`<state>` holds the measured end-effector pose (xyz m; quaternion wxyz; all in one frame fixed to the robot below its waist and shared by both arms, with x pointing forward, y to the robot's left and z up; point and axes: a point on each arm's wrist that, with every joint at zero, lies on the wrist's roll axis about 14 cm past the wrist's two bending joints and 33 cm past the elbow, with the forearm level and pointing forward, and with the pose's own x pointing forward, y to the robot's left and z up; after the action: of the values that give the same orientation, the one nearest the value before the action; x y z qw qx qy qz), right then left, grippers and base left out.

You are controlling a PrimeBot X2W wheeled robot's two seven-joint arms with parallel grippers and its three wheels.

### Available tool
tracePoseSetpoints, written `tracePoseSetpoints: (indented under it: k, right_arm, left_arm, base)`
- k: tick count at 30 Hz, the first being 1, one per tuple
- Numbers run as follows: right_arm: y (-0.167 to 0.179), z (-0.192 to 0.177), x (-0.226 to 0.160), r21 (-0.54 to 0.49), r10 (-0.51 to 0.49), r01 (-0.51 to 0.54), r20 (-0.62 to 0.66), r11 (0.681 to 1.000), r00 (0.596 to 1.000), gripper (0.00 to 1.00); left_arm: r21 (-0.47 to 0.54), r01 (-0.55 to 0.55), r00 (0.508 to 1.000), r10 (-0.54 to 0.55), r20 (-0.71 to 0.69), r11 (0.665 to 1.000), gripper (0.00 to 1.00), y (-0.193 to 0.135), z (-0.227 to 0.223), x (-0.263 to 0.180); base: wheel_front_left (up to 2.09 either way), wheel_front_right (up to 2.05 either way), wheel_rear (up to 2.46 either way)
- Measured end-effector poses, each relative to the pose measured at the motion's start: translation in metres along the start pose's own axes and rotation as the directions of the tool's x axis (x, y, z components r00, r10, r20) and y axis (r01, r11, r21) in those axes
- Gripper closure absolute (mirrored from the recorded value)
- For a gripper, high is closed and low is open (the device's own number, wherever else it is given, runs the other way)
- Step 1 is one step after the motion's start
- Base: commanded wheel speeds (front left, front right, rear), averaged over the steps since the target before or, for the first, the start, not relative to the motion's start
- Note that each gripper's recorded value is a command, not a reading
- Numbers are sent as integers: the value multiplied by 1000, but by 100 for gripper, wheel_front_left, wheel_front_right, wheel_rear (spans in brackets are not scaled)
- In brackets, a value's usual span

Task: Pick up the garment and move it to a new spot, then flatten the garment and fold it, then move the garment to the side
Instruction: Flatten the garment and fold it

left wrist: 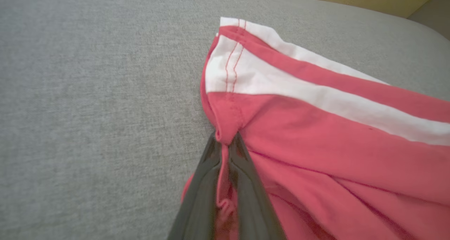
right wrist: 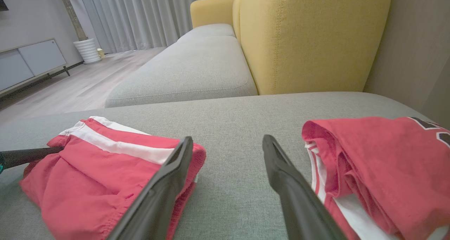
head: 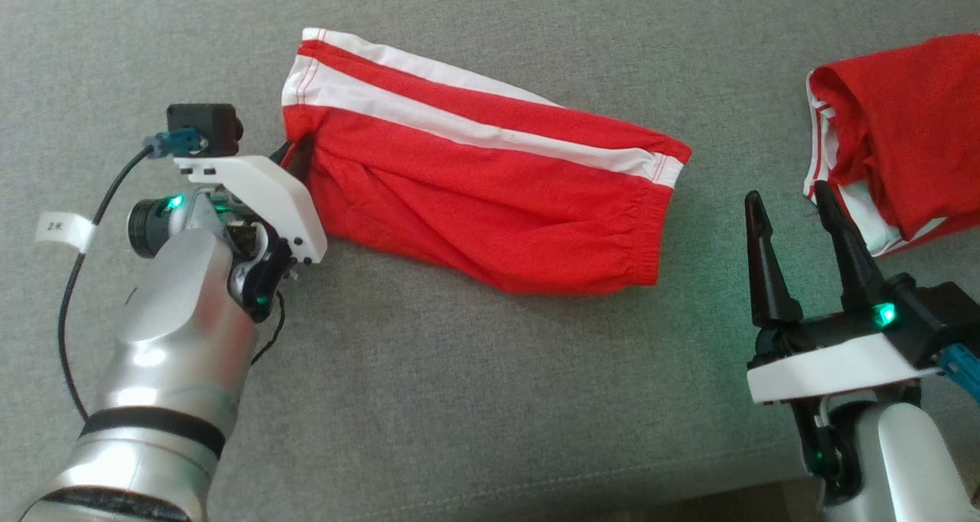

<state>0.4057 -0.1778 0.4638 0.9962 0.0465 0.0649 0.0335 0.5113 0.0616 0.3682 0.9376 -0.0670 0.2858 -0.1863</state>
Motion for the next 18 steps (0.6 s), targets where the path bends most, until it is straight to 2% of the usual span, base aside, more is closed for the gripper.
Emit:
tracePoseSetpoints:
  k: [7,18]
  right_arm:
    - [4,3,1,17,11,-12,11,1000,1000,0]
    - [11,3,-7,45,29,-28,-2,999,1000,0]
  left_arm:
    - [-15,-6,999,7,33,1000,100,2,3,-7]
    - [-132,-83,987,100,125,988,100,16,-27,-55]
  base:
    - [0,0,0]
    - [0,0,0]
